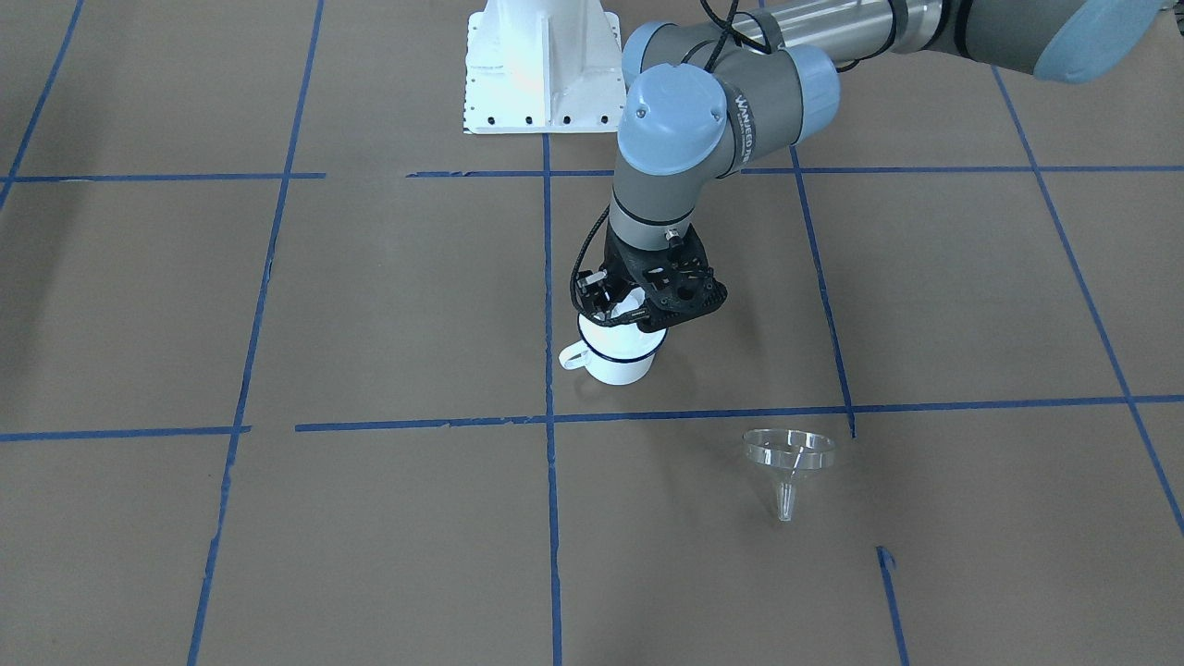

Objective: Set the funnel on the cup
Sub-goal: 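Lower the left gripper and close it on the lid's knob, then lift the lid and carry it toward the robot with the left gripper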

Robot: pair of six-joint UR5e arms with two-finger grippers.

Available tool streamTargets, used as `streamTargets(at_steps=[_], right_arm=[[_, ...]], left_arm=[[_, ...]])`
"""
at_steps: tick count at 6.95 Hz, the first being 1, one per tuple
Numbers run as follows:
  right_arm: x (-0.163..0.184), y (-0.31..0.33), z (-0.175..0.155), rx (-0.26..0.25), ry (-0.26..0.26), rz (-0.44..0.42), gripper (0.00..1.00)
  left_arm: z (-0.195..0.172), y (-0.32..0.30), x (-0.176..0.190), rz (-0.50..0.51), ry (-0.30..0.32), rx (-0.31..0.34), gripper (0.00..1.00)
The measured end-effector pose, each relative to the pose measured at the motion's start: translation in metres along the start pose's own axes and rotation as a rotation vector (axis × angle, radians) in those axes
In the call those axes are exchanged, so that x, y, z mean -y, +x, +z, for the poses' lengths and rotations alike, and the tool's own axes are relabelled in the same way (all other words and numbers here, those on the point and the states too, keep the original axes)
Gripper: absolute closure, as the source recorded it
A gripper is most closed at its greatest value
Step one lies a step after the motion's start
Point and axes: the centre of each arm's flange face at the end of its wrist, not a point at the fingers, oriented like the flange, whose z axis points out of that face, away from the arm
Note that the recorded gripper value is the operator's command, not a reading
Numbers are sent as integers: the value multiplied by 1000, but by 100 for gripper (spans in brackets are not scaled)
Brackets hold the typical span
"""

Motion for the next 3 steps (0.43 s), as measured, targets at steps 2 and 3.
streamTargets(at_steps=[2,3], right_arm=[[0,0,0,0,0,0,0],[0,0,0,0,0,0,0]], left_arm=[[-2,1,1,2,13,-1,100],[-3,1,0,1,14,1,100]])
